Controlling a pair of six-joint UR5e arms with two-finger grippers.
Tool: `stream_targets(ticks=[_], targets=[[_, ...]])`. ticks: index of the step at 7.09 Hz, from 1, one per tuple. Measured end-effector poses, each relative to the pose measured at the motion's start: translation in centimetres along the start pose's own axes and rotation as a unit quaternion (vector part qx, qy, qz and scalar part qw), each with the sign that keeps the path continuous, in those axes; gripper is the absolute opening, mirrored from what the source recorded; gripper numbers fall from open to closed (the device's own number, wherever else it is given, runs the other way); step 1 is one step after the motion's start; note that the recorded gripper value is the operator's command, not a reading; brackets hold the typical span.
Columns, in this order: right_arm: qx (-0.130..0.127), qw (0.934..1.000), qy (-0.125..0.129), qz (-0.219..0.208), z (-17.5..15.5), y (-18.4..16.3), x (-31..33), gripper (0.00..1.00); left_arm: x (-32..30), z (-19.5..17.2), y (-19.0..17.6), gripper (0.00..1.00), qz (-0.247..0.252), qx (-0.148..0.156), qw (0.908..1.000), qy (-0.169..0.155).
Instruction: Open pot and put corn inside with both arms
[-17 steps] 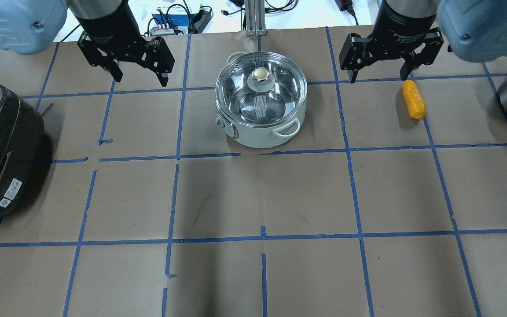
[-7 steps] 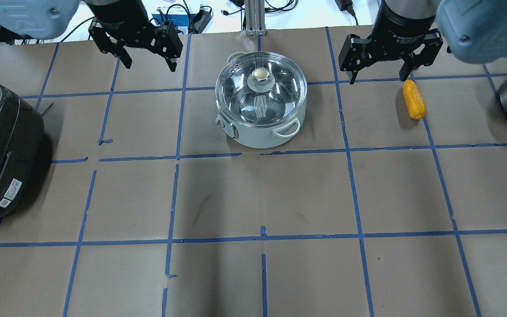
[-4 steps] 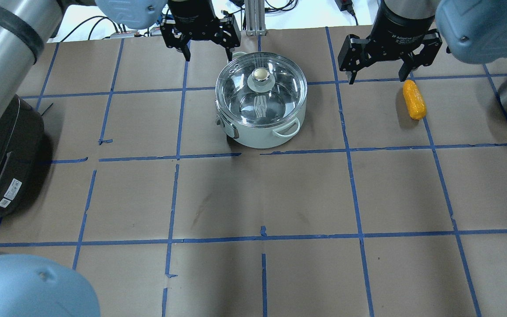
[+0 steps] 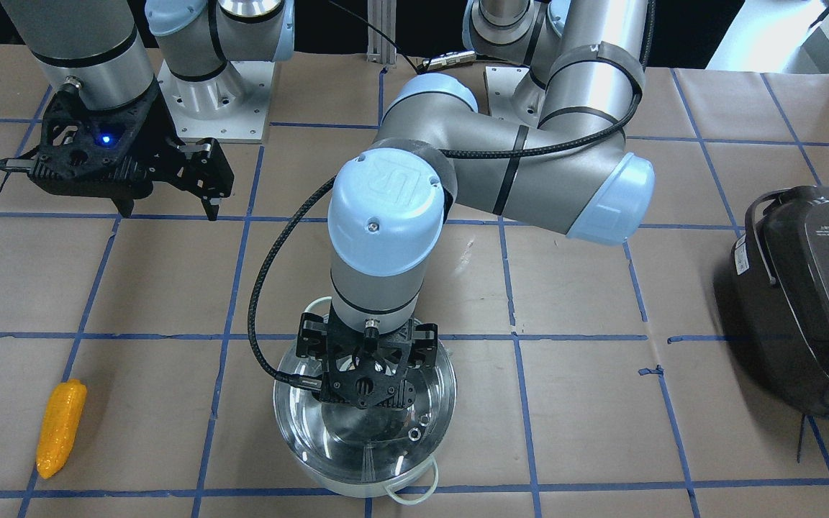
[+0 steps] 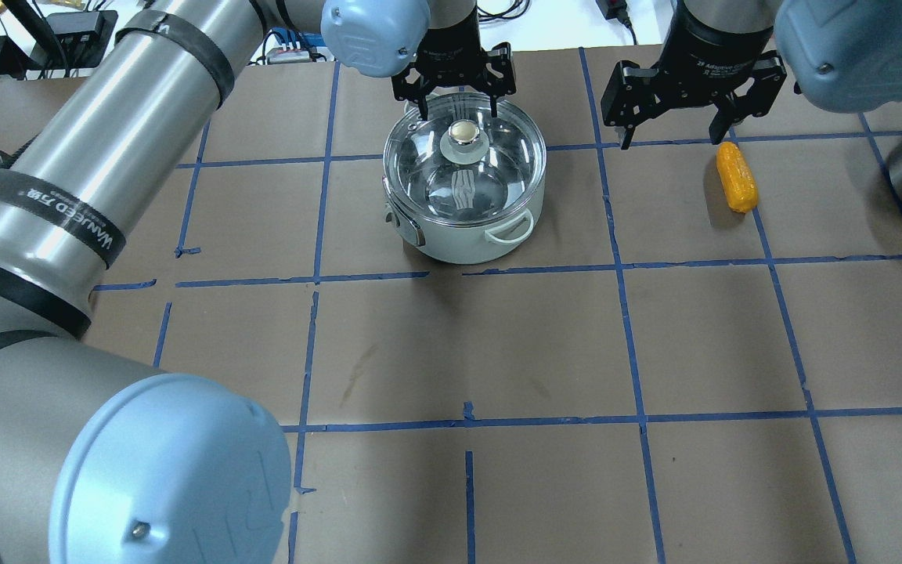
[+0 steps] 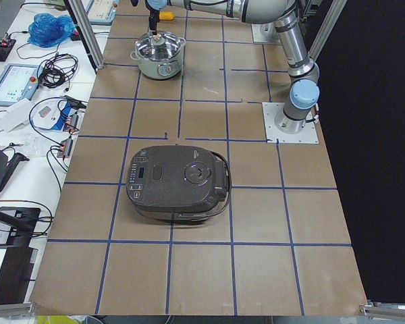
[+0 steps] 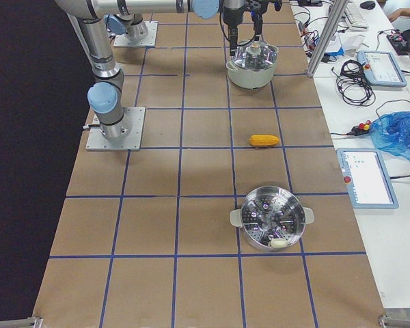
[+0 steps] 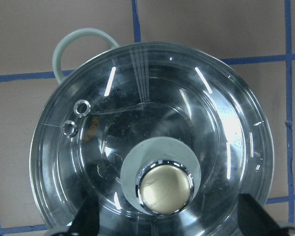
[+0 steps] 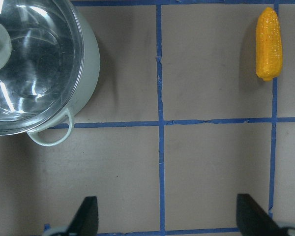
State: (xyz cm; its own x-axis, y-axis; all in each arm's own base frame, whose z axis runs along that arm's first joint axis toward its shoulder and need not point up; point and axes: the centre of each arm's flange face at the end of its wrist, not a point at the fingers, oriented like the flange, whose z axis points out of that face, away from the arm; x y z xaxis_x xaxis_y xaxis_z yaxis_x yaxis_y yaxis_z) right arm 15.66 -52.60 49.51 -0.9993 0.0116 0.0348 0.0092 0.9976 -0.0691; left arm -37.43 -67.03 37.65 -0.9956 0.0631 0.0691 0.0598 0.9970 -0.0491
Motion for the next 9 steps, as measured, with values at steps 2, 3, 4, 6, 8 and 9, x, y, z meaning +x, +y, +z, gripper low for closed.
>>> stream_targets(ticks=[2,3,4,6,8,9], targets=[[0.002,1.0,0.0,0.0,-0.2,-0.1,0.0,1.0,0.2,1.6,0.0,0.9,-0.001,-0.009,1.0,-0.002],[0.002,1.0,0.0,0.0,-0.2,-0.1,0.0,1.0,0.2,2.2,-0.1,0.47,-0.001,-0.012,0.9999,-0.002],[0.002,1.0,0.0,-0.001,-0.2,-0.1,0.0,1.0,0.2,2.9,-0.1,0.21,0.0,-0.015,0.9999,-0.003],[0.002,1.0,0.0,0.0,-0.2,-0.1,0.1,1.0,0.2,3.3,-0.1,0.02,-0.002,-0.02,0.9998,-0.001],[0.002,1.0,0.0,-0.001,-0.1,-0.1,0.0,1.0,0.2,2.4,0.2,0.02,-0.003,-0.02,0.9998,-0.001],[0.002,1.0,0.0,-0.001,-0.1,-0.1,0.0,1.0,0.2,0.9,0.6,0.02,-0.003,-0.018,0.9998,-0.001]])
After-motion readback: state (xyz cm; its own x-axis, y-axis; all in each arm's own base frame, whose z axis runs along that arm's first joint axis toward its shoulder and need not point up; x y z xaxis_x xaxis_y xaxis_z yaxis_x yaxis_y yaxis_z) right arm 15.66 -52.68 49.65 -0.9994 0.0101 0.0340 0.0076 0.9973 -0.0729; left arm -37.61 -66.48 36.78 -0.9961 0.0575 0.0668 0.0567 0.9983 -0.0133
